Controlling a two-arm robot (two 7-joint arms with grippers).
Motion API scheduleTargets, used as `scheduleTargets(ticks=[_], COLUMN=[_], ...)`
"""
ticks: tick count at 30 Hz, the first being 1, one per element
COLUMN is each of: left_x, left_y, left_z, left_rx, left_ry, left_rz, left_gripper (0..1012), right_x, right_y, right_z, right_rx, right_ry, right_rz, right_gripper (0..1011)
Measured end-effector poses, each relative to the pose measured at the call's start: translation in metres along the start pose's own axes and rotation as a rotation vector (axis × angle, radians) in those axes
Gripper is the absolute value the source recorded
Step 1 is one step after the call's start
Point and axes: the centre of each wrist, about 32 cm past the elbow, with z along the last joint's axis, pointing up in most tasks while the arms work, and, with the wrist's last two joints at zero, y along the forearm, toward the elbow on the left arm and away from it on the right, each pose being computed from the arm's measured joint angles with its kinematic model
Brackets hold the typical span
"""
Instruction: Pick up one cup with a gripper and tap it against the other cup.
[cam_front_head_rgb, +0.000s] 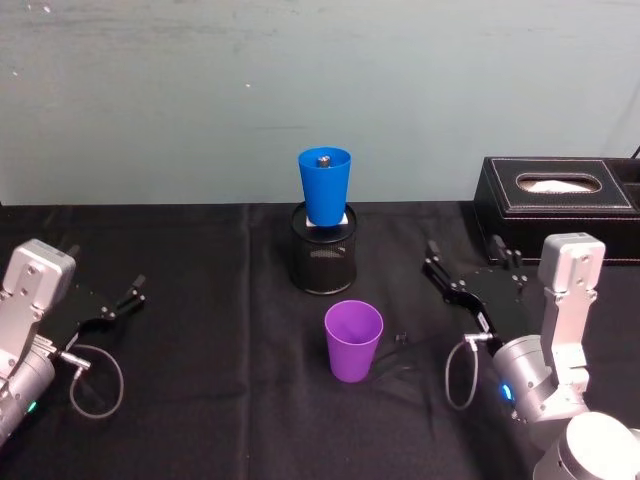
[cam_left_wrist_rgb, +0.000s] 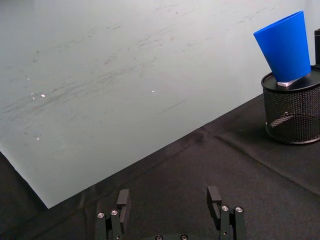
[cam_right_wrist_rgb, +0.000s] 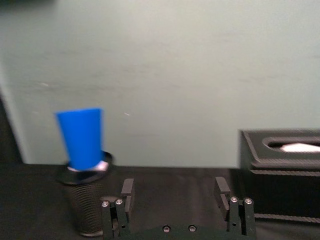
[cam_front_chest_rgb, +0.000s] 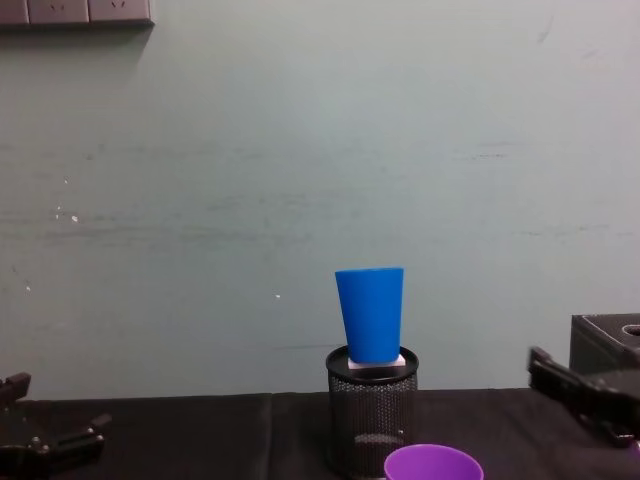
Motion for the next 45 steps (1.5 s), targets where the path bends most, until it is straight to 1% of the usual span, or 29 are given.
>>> scheduleTargets(ticks=[2, 4, 8, 11, 45], left_x=[0.0, 0.0, 0.0, 0.0, 0.0], left_y=[0.0, 0.0, 0.0, 0.0, 0.0], left_z=[0.0, 0.0, 0.0, 0.0, 0.0], left_rx=[0.0, 0.0, 0.0, 0.0, 0.0], left_ry=[0.0, 0.0, 0.0, 0.0, 0.0], left_rz=[0.0, 0.0, 0.0, 0.0, 0.0], left_gripper=[1000, 1000, 1000, 1000, 1000], right_x=[0.0006, 0.0007, -0.0004, -0.0005, -0.0007], right_y=[0.0008, 0.0012, 0.0012, 0.0009, 0.0009], right_z=[-0.0031, -0.0043, -0.0066, -0.0076, -0.0067], right_rx=[-0.023, -0.034, -0.048, -0.059, -0.051], right_ry=[-0.002, -0.002, -0.001, 0.005, 0.002], right_rz=[-0.032, -0.044, -0.051, -0.038, -0.039], right_gripper=[1002, 1002, 1003, 1002, 1002])
